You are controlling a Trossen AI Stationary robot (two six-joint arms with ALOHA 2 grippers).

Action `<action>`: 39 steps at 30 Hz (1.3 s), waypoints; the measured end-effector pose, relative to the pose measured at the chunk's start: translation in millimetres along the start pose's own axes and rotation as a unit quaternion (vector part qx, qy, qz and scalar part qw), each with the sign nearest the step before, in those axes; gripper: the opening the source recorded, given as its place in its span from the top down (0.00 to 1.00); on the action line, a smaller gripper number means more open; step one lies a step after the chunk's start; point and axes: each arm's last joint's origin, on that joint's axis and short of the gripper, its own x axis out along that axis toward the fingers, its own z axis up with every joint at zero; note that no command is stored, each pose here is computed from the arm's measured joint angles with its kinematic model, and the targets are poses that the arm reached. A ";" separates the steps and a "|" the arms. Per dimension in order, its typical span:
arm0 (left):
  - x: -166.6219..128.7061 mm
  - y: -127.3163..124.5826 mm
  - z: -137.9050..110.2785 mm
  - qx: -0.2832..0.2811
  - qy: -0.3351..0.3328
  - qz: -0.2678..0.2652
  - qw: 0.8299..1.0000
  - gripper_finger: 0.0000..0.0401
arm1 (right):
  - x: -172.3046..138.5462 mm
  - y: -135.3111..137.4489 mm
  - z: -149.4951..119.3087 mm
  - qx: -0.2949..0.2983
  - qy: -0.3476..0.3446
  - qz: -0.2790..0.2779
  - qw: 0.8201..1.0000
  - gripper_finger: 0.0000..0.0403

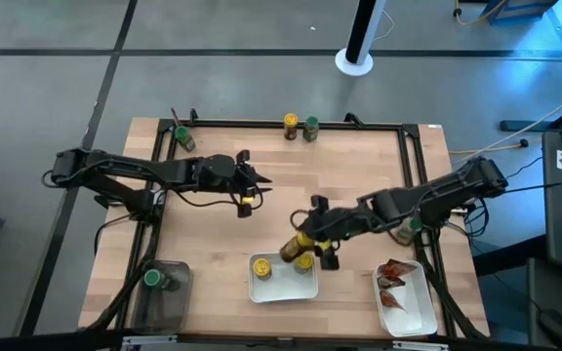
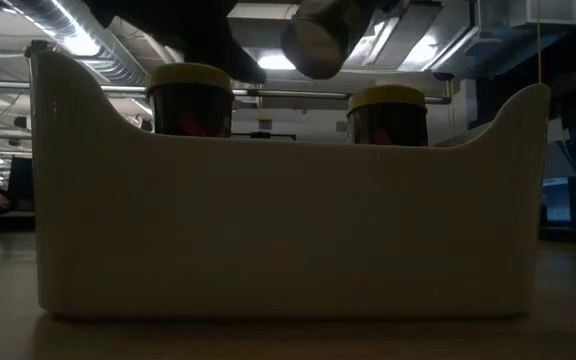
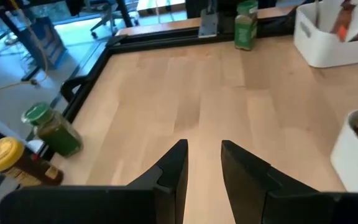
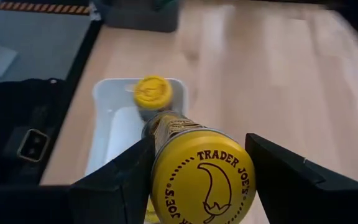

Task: Sort spices by type
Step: Put the bottom yellow seasoning bottle into the left white bin

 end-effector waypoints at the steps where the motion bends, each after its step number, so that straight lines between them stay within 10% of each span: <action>1: 0.1 0.3 -0.2 0.000 0.000 0.004 1.000 0.80 | 4.5 3.1 -0.2 -0.002 -0.001 0.005 1.000 0.43; 21: -0.5 -2.3 -8.4 -0.038 0.044 0.003 0.998 0.80 | 73.9 32.0 17.9 -0.023 0.140 -0.005 0.990 0.42; 39: -0.7 -2.6 -10.4 -0.048 0.054 0.003 0.997 0.80 | 129.6 3.9 -8.0 -0.008 0.215 -0.043 0.976 0.43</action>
